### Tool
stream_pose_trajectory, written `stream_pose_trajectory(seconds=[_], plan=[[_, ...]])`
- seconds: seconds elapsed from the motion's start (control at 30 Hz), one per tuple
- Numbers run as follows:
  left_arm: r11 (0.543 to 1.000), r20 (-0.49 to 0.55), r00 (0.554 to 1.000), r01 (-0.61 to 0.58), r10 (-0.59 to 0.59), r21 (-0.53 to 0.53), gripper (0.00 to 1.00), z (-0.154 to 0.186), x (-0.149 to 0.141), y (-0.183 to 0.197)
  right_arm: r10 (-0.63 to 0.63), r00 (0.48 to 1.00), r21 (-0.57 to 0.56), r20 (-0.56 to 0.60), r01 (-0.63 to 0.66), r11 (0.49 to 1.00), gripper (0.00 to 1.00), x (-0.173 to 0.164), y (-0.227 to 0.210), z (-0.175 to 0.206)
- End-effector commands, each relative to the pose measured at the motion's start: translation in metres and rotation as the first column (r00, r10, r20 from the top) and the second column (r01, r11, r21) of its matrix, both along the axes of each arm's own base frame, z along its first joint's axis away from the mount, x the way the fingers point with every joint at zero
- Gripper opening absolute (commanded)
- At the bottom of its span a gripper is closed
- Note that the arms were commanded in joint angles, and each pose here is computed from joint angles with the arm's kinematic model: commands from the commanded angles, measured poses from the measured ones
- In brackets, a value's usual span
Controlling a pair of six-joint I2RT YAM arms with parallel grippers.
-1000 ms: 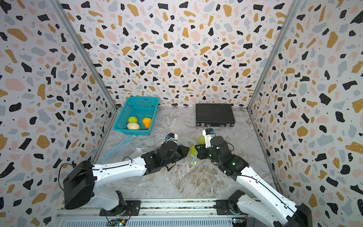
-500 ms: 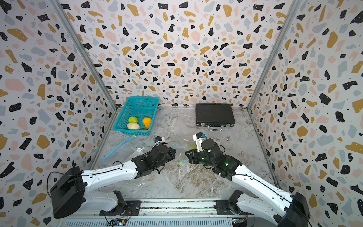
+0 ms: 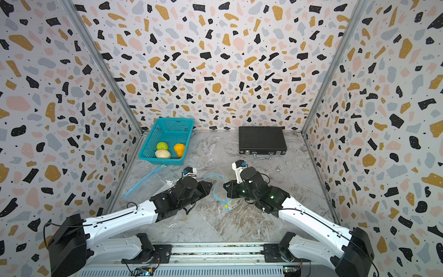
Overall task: Open the zip-top bag and take out the pear
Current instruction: Open the zipper of the food storage bag at the center of the board.
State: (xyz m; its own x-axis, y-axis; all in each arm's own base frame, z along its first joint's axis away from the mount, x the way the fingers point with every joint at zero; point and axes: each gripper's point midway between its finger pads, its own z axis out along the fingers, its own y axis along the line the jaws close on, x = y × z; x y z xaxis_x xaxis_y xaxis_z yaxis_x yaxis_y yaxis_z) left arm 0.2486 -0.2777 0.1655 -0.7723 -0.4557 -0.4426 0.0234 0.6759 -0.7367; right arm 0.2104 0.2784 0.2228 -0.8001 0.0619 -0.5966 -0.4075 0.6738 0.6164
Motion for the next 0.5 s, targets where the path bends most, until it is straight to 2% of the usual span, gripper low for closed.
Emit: stream_pose_trajectory(seconds=[0.0, 0.3, 0.47], plan=[[0.984, 0.041, 0.994, 0.105, -0.100, -0.142, 0.23, 0.042, -0.013, -0.025, 0.013, 0.999, -0.009, 0.033, -0.013, 1.000, 0.04, -0.002, -0.003, 0.014], [0.956, 0.081, 0.984, 0.171, -0.156, -0.237, 0.22, 0.081, -0.038, -0.030, 0.011, 0.999, -0.017, 0.033, -0.010, 1.000, 0.01, -0.002, -0.004, 0.010], [0.926, 0.059, 0.975, 0.220, -0.212, -0.306, 0.19, 0.080, -0.040, -0.057, 0.003, 0.999, -0.021, 0.040, -0.002, 1.000, 0.00, -0.001, -0.005, 0.012]])
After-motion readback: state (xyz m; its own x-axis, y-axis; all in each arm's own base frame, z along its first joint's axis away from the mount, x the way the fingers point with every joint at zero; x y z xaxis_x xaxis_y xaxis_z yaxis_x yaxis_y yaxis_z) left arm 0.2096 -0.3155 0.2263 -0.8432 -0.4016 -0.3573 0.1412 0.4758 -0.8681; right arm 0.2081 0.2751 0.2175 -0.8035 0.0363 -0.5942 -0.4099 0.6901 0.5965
